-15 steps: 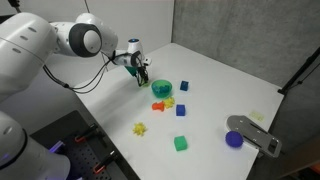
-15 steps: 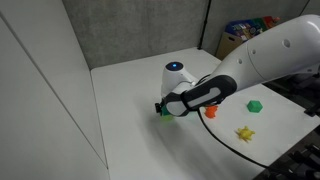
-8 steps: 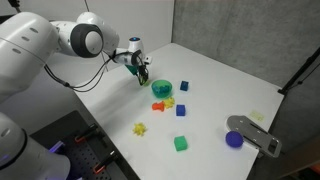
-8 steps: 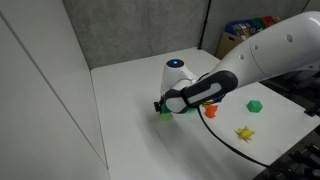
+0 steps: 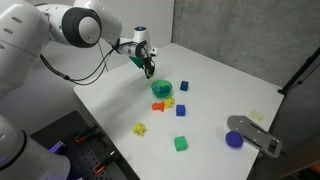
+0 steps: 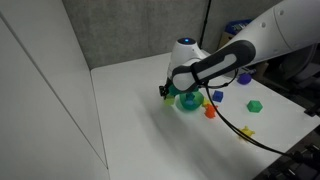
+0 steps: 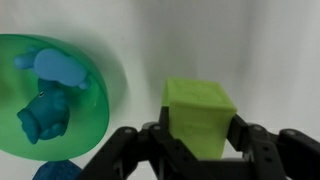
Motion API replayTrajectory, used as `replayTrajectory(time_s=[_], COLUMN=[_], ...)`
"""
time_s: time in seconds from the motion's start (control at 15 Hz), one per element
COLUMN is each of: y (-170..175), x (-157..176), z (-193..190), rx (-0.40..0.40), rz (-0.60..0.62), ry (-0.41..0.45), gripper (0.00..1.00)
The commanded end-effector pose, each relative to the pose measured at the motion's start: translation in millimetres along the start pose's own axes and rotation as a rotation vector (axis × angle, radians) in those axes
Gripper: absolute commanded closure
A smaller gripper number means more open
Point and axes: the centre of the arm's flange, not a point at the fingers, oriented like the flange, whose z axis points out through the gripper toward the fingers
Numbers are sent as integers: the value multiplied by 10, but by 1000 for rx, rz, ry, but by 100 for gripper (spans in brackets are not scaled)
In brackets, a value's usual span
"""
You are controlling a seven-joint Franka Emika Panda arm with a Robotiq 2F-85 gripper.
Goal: Pick up the light green block and put it in the green bowl, pick up the yellow microbe shaped toy and put it in the green bowl
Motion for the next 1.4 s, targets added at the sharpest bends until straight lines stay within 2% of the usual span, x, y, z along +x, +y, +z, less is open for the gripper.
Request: replayTrajectory(time_s=[0.0, 0.4, 0.47, 0.53, 0.67, 0.87, 1.33], y=[403, 1091, 1200, 1284, 1410, 1531, 1836], x=[13, 187, 192, 189, 157, 74, -373], z=[-465, -730, -718, -718, -689, -648, -681], rx=[21, -19, -27, -35, -49, -57, -46], rz=[18, 111, 123, 130, 140, 143, 92], ry=[-7, 8, 0, -5, -18, -45, -173], gripper=[71, 71, 61, 21, 20, 0, 0])
